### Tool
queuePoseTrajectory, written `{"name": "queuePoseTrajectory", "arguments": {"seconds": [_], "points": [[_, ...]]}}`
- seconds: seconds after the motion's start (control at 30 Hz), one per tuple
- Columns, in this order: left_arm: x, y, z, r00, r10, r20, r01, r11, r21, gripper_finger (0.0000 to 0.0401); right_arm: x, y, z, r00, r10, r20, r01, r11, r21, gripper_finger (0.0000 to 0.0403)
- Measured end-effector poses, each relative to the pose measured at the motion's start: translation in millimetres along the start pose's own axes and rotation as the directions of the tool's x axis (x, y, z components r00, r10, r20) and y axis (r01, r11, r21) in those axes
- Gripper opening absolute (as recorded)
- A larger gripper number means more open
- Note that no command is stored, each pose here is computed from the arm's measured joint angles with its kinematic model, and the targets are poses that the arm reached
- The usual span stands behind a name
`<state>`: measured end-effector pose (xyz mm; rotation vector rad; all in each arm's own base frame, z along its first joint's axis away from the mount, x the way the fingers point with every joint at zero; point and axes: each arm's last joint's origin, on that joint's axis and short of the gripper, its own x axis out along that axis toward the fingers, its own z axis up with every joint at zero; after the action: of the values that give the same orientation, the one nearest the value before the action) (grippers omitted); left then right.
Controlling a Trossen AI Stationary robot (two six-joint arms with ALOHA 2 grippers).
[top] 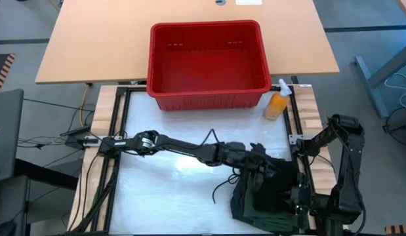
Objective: Fold laundry
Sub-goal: Stack the folded black shirt on top of the folded green shirt
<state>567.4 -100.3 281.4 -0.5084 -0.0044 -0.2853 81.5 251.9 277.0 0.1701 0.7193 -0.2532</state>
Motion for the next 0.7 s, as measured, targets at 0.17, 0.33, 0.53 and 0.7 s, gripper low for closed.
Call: {"name": "queuePoseTrajectory", "arguments": {"seconds": [0.17,0.33,0.53,0.7], "points": [[6.4,11.0,-18.4,1.000,-0.003,0.014,0.003,1.000,-0.009,0.0054,2.5,1.0,2.1,1.000,-0.001,-0.003,0.001,1.000,0.018,0.0060],[11.7,38.0,-60.0,0.987,0.132,-0.092,-0.127,0.990,0.059,0.0054,5.1,2.5,4.2,1.000,0.002,-0.008,-0.001,0.999,0.041,0.0060],[16.1,62.8,-102.5,0.979,0.130,-0.160,-0.147,0.984,-0.103,0.0054,8.6,9.1,4.3,0.997,0.038,-0.072,-0.031,0.995,0.099,0.0060],[16.8,58.3,-110.7,0.976,0.125,-0.179,-0.141,0.987,-0.082,0.0054,15.0,20.1,-6.5,0.991,0.047,-0.122,-0.036,0.995,0.097,0.0060]]}}
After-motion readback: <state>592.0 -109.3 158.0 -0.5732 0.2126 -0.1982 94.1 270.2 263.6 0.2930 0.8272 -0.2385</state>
